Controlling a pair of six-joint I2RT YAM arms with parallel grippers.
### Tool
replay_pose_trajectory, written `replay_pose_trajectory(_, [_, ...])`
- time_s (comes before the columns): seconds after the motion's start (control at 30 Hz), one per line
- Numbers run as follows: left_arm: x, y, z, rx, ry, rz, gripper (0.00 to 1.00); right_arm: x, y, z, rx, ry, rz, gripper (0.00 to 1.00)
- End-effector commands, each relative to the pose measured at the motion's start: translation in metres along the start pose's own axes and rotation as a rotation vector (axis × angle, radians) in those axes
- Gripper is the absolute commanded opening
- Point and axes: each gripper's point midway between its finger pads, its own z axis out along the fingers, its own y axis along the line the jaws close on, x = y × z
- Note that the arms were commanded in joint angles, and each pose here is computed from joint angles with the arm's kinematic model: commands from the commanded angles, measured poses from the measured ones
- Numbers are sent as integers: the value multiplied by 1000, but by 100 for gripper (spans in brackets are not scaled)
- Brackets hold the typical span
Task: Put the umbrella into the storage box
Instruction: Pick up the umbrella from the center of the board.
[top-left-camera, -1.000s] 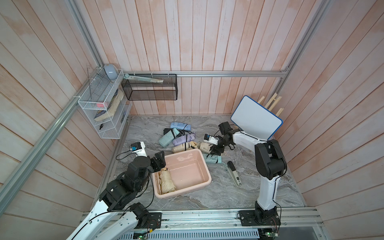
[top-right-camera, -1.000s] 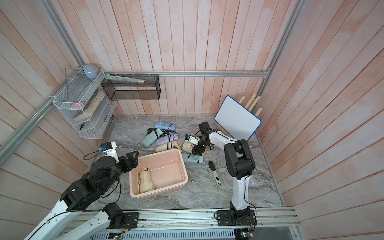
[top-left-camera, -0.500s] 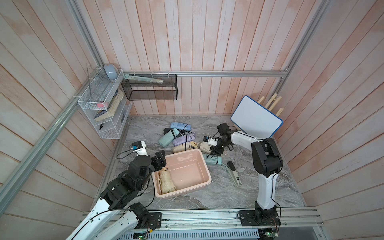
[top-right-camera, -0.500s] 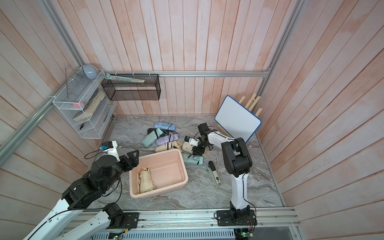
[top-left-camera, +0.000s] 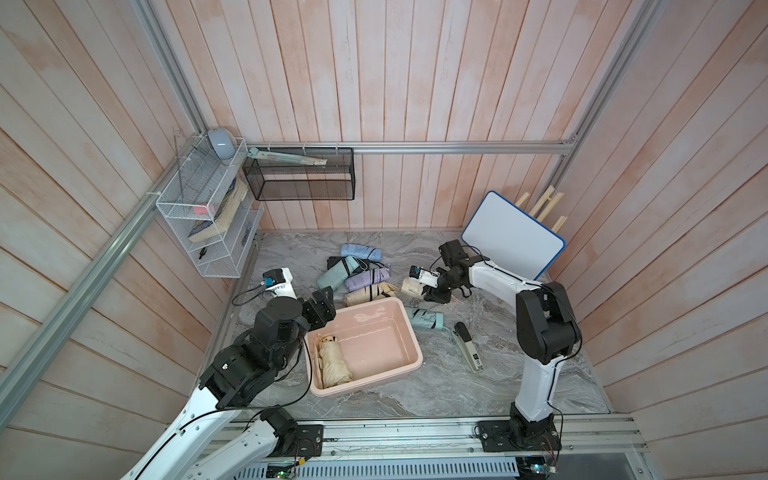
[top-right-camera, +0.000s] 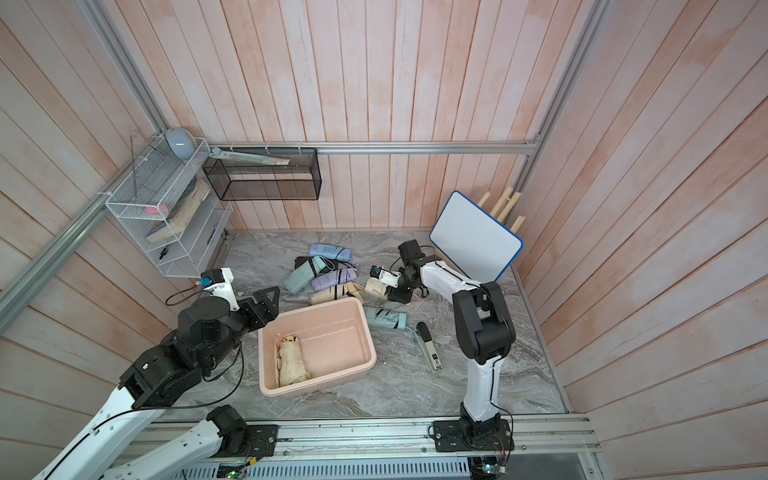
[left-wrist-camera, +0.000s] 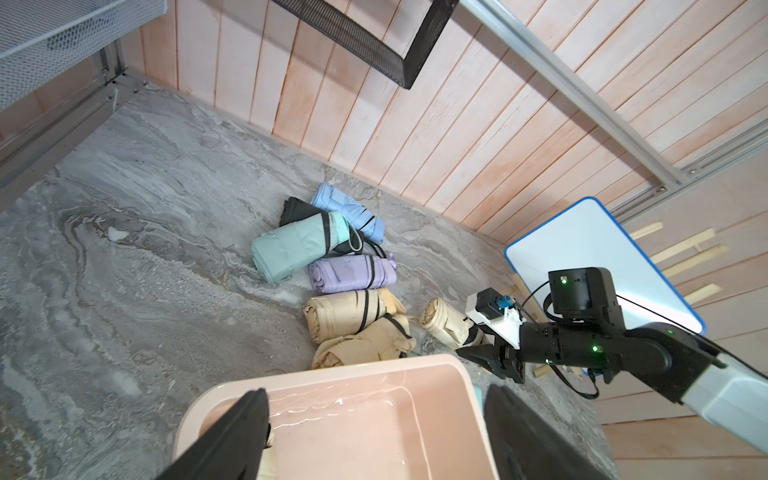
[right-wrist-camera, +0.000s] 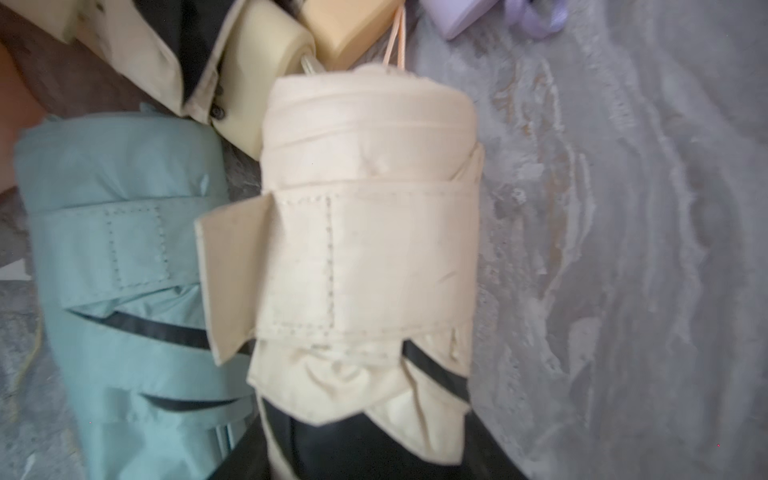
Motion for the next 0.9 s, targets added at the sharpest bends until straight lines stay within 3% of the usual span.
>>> replay_pose_trajectory(0.0, [-14, -16, -3, 62, -27, -38, 87, -23, -20, -39, 125, -77, -6, 39])
replay_pose_trajectory(0.33, [-10, -53, 6, 233, 8, -101, 91, -40, -13, -131, 309, -169, -4, 36])
replay_pose_trajectory(0.5, [3, -85, 13, 382, 85, -109, 100, -43, 13, -162, 344, -202, -66, 35])
replay_pose_trajectory(0.87, [47, -159, 26, 748, 328, -55, 100, -73, 75, -201, 347, -261, -185, 34])
